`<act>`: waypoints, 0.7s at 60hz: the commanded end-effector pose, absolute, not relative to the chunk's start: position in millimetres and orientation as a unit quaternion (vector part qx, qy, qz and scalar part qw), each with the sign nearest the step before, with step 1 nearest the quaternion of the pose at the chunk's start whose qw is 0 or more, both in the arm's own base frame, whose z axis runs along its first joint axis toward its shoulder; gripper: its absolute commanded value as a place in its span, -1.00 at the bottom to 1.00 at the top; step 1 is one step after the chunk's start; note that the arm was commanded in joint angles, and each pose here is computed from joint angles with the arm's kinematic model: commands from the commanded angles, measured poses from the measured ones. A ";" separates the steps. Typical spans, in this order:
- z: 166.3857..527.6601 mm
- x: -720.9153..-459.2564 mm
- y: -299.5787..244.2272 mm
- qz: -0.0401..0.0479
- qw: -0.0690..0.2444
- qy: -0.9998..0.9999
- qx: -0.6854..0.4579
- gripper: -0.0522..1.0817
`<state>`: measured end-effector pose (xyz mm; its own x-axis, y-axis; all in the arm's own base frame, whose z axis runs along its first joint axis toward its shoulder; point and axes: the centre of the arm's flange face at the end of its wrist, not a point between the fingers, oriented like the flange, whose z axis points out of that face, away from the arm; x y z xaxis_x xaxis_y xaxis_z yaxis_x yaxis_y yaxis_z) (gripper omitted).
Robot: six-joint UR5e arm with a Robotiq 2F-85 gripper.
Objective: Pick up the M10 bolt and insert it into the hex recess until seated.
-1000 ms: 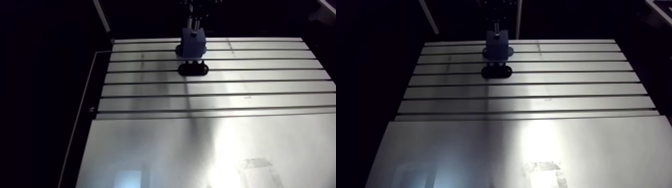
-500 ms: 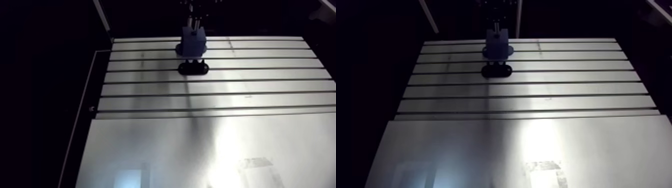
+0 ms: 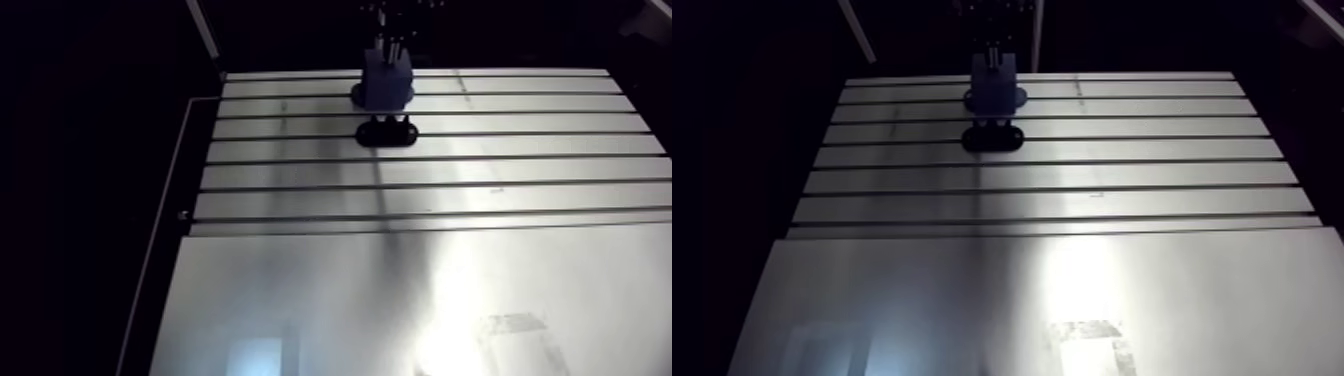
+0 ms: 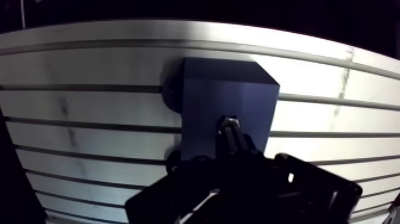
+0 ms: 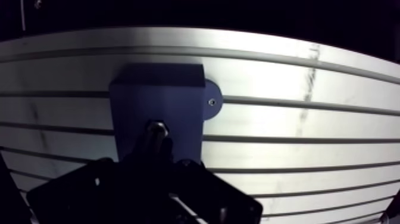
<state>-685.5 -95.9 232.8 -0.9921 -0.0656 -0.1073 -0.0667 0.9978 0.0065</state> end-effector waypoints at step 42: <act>231.9 -685.2 -95.8 0.005 0.054 0.998 -0.034 0.99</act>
<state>-685.1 -95.9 231.9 -0.9917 -0.0670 -0.1094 -0.0681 0.9977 0.0061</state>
